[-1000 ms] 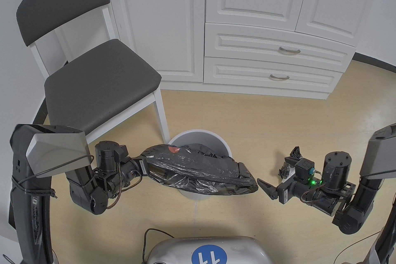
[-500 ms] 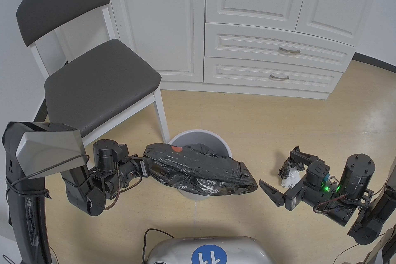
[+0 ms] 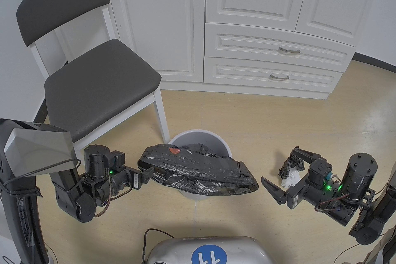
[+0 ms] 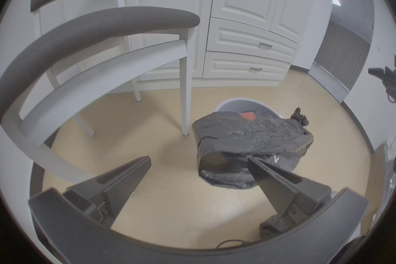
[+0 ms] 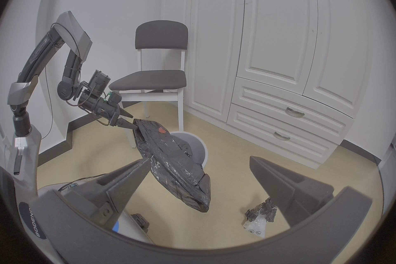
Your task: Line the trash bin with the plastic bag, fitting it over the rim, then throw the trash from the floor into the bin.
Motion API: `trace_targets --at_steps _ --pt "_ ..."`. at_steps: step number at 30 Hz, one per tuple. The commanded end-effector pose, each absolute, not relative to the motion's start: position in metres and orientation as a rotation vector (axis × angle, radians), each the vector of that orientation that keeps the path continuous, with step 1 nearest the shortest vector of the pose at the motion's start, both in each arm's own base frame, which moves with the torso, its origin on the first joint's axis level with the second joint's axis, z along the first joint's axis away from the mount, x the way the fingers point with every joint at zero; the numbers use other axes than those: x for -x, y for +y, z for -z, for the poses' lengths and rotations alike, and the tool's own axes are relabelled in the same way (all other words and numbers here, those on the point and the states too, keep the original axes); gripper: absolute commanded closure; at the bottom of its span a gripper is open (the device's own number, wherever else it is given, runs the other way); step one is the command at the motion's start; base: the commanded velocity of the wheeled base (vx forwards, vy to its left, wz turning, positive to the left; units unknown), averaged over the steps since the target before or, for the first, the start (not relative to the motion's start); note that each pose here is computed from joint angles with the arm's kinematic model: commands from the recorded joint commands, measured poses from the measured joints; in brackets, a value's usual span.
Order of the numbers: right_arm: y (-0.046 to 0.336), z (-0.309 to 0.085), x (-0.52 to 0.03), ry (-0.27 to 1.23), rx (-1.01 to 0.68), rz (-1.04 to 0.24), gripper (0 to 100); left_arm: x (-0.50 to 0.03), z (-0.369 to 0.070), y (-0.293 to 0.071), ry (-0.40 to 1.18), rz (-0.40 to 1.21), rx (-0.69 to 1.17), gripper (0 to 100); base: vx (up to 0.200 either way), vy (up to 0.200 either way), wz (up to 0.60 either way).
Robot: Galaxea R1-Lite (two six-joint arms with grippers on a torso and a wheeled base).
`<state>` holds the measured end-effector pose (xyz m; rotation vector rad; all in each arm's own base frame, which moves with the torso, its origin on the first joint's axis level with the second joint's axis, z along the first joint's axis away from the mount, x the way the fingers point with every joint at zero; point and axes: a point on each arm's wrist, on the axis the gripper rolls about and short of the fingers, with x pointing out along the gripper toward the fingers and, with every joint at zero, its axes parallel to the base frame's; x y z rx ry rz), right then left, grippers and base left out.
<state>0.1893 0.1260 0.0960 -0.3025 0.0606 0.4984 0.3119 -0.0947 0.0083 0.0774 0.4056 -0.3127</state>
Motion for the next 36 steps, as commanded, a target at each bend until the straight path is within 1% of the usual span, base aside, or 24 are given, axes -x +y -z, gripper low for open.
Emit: trace_targets --at_steps 1,4,7,10,11,13,16,21,25,27,28,29,30,32,33,34,36 --pt "0.126 -0.098 -0.189 0.045 0.297 -0.496 0 -0.296 -0.019 -0.084 0.395 0.322 -0.152 0 0.0 0.0 0.0" --pt "0.126 -0.098 -0.189 0.045 0.297 -0.496 0 -0.282 -0.021 -0.084 0.379 0.35 -0.246 0 0.0 0.0 0.0" --pt "0.126 -0.098 -0.189 0.045 0.297 -0.495 0 -0.265 -0.025 -0.087 0.287 0.381 -0.422 0 0.0 0.0 0.0" --pt "0.126 -0.098 -0.189 0.044 0.297 -0.494 0 -0.26 -0.027 -0.086 0.282 0.375 -0.487 0 0.0 0.0 0.0" --pt "0.126 -0.098 -0.19 0.042 0.296 -0.494 0 -0.258 -0.031 -0.086 0.271 0.354 -0.535 0 0.0 0.0 0.0" --pt "0.126 -0.097 -0.189 0.046 0.3 -0.496 0 -0.259 -0.035 -0.087 0.261 0.318 -0.557 0 0.0 0.0 0.0" --pt "0.126 -0.096 -0.19 0.046 0.318 -0.494 0 -0.261 -0.038 -0.089 0.244 0.288 -0.564 0 0.0 0.0 0.0" --pt "0.128 -0.089 -0.192 0.074 0.333 -0.499 0 -0.26 -0.046 -0.096 0.203 0.299 -0.56 0 0.0 0.0 0.0" --pt "0.14 -0.071 -0.2 0.134 0.355 -0.493 0 -0.272 -0.067 -0.101 0.103 0.281 -0.514 0 0.0 0.0 0.0" --pt "0.146 -0.068 -0.201 0.14 0.354 -0.493 0 -0.27 -0.072 -0.1 0.087 0.283 -0.499 0 0.0 0.0 0.0" --pt "0.163 -0.066 -0.205 0.134 0.324 -0.461 0 -0.264 -0.086 -0.1 0.04 0.317 -0.446 0 0.0 0.0 0.0" --pt "0.168 -0.066 -0.205 0.128 0.315 -0.451 0 -0.263 -0.088 -0.1 0.029 0.329 -0.439 0 0.0 0.0 0.0" --pt "0.181 -0.067 -0.206 0.109 0.292 -0.426 0 -0.258 -0.099 -0.098 -0.012 0.364 -0.418 0 0.0 0.0 0.0" --pt "0.203 -0.075 -0.214 0.041 0.268 -0.417 0 -0.249 -0.119 -0.095 -0.091 0.412 -0.393 0 0.0 0.0 0.0" --pt "0.206 -0.076 -0.215 0.032 0.266 -0.418 0 -0.248 -0.122 -0.094 -0.101 0.416 -0.389 0 0.0 0.0 0.0" --pt "0.219 -0.08 -0.224 -0.015 0.282 -0.425 0 -0.241 -0.133 -0.091 -0.142 0.436 -0.353 0 0.0 0.0 0.0" --pt "0.229 -0.081 -0.235 -0.018 0.345 -0.425 0 -0.233 -0.146 -0.089 -0.185 0.448 -0.315 0 0.0 0.0 0.0"
